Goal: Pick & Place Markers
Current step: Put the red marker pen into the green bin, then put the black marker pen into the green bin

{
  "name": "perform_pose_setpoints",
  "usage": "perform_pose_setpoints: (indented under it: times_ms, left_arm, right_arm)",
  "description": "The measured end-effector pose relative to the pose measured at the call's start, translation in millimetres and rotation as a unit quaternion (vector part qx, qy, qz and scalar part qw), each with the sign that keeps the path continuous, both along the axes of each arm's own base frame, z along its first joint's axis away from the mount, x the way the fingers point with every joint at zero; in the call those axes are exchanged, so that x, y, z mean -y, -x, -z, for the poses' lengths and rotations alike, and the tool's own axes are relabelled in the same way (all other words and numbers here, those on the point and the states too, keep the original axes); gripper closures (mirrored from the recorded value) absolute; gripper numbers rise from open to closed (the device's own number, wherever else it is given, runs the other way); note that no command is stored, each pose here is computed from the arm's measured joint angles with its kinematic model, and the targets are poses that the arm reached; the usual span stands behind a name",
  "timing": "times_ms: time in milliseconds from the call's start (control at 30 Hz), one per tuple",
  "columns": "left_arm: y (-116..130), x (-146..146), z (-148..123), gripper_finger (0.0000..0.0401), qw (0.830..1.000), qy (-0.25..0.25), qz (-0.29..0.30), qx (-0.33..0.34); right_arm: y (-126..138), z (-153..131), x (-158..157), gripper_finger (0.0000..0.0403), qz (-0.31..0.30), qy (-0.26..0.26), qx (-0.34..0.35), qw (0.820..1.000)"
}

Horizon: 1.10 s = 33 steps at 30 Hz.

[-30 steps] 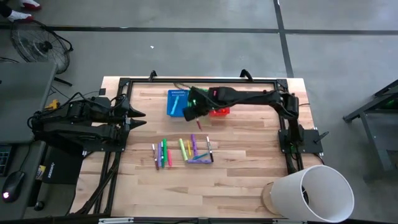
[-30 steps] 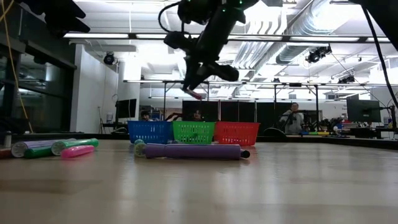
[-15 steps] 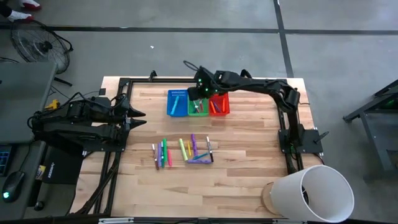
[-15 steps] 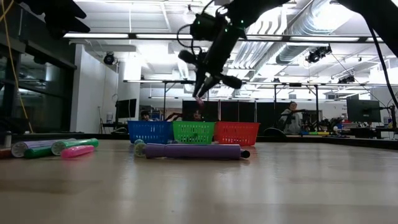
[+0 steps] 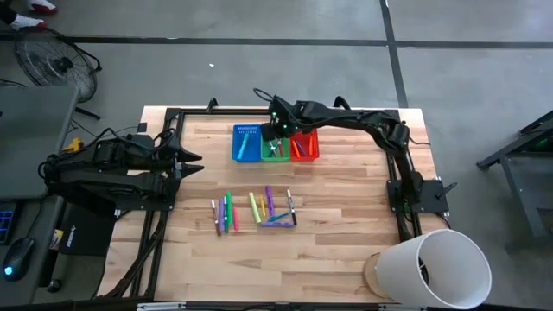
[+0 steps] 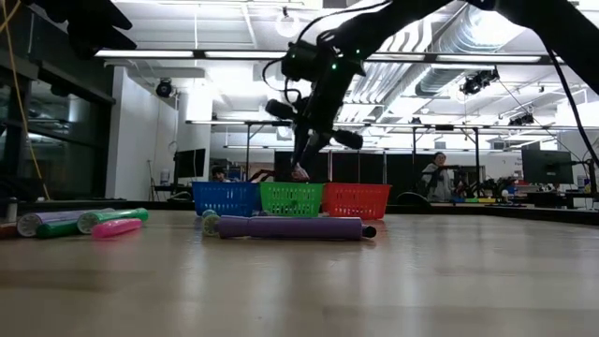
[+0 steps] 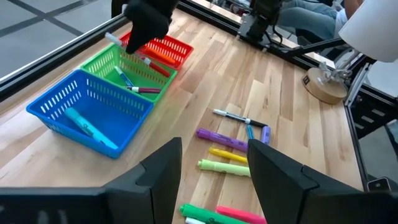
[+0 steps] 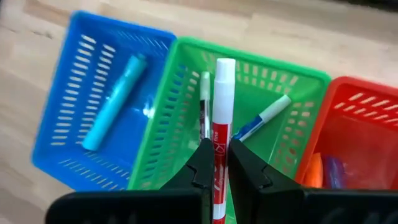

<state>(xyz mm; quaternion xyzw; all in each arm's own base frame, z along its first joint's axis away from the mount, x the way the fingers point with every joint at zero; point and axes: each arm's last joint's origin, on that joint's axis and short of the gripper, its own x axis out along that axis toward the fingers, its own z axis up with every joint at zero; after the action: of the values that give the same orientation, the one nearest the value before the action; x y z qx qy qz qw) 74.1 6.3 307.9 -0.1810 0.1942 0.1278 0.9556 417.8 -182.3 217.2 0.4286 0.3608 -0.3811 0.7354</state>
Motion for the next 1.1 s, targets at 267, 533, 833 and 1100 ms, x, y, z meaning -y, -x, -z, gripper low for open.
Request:
perform_pose_setpoints:
  times_ms: [267,533,833,1100]
  left_arm:
    - [0.0,0.0,0.0,0.0220,1.000,0.000,0.000,0.000]
    - [0.0,0.0,0.1,0.0220,1.000,0.000,0.000,0.000]
    - [0.0,0.0,0.1,0.0220,1.000,0.000,0.000,0.000]
    - [0.0,0.0,0.1,0.0220,1.000,0.000,0.000,0.000]
  right_arm:
    - [-0.1,5.6,2.5,0.0382,-0.004,0.000,-0.008,1.000]
    - [-0.3,5.8,2.2,0.0369,-0.034,-0.002,-0.008,0.999]
    - [-0.5,5.8,1.9,0.0327,-0.036,-0.005,-0.006,0.999]
    - [-2.7,4.2,1.9,0.0295,-0.044,-0.011,0.010,0.999]
